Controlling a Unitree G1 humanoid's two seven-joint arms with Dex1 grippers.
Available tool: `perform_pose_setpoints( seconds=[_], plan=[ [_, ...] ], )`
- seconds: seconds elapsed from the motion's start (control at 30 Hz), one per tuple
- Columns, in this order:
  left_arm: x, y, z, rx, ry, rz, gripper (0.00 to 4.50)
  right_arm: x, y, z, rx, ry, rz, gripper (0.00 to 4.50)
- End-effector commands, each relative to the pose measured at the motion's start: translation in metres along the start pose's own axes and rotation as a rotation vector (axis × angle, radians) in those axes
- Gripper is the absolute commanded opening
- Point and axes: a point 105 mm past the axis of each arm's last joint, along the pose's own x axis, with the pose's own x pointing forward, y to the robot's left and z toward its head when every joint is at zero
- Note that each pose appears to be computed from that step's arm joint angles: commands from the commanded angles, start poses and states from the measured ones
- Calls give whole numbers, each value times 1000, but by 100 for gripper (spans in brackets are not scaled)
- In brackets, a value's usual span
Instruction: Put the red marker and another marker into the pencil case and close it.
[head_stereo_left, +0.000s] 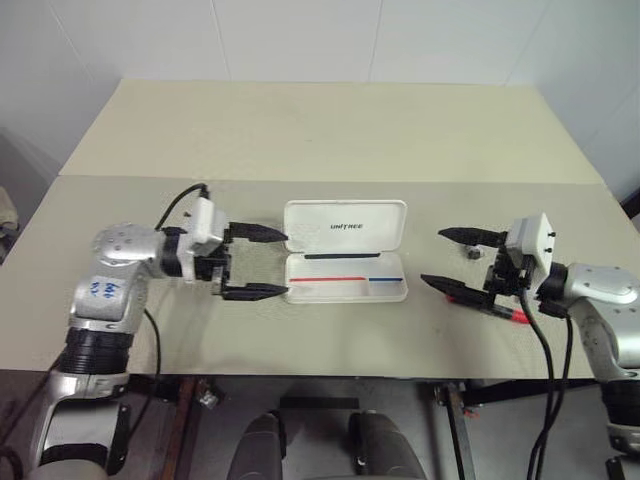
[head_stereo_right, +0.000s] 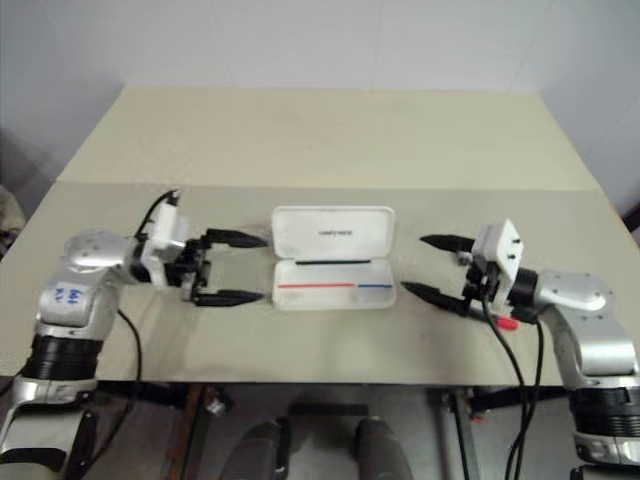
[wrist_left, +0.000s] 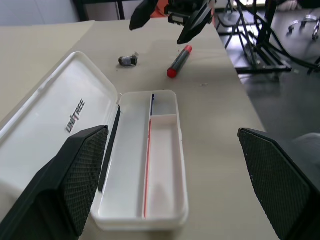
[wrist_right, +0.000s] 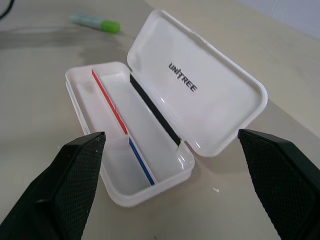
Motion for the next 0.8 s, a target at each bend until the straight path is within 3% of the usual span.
perform_pose_setpoints(
  seconds=[0.03,0.2,0.43,0.8],
  plan=[
    [-12,-2,10,26,-20,3,447,-12,-7,9,-32,29,1,450],
    [-26,-1,6,37,11,36,447,-20,-7,7,-19,104,38,450],
    [-28,5,17,94,-30,54,447,-50,-5,-29,52,354,56,450],
    [-22,0,23,109,-61,33,447,-68,-5,-71,141,471,61,450]
  ],
)
